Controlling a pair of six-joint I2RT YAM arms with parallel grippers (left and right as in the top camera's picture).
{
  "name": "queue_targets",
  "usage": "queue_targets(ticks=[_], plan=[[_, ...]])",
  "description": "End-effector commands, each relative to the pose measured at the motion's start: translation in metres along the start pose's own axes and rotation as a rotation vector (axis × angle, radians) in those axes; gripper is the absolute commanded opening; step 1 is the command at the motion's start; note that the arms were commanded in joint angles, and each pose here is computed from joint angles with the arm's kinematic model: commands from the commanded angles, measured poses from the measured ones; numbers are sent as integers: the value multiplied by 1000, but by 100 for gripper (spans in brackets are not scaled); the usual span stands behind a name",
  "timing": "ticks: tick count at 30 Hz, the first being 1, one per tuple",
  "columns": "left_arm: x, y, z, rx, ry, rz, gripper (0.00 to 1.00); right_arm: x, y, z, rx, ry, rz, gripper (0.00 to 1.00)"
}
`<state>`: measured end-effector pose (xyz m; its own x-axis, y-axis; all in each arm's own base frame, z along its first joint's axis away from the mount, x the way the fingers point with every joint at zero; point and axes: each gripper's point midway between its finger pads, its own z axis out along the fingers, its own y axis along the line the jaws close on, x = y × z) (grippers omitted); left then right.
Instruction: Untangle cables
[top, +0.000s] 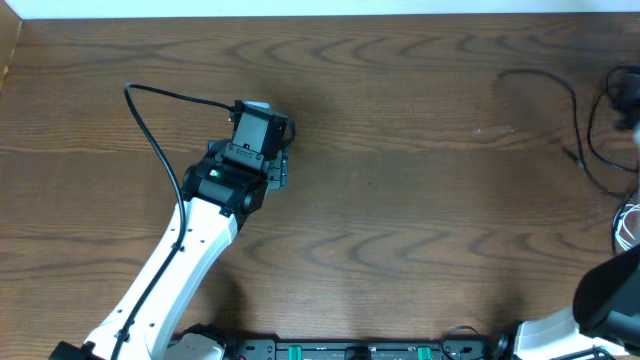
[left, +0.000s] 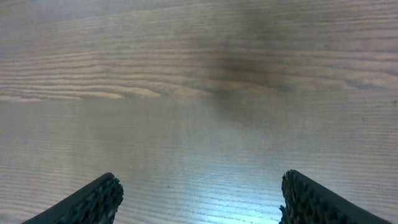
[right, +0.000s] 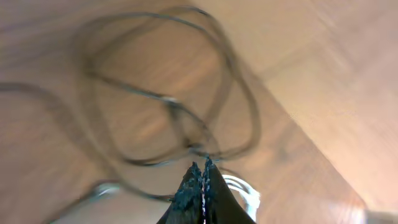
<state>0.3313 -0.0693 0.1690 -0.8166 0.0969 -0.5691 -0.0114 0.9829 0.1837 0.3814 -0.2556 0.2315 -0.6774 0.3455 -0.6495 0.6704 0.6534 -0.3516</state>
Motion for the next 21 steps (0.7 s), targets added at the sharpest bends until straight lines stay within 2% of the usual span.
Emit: queue_targets(ticks=[1,3,7,11,13,15,17,21], plan=[[4,2,3,-9,14,16,83,8,-61,17,80,49,180,1],[4,2,3,-9,14,16,83,20,-68,27,-15,101,226,1],[4,2,3,-9,14,16,83,26,-35,24,-366,145,236,1],[4,2,3,-9,14,16,83,25,-9,13,-470,150,200,2],[4,2,3,-9,14,16,83,25,5,9,-491,149,164,13],[4,2,3,-9,14,16,83,26,23,3,-519,147,106,40],[4,2,3,-9,14,16,83,28,45,-3,-551,146,35,61],[4,2,3,-9,14,16,83,36,87,-12,-610,149,-99,79]])
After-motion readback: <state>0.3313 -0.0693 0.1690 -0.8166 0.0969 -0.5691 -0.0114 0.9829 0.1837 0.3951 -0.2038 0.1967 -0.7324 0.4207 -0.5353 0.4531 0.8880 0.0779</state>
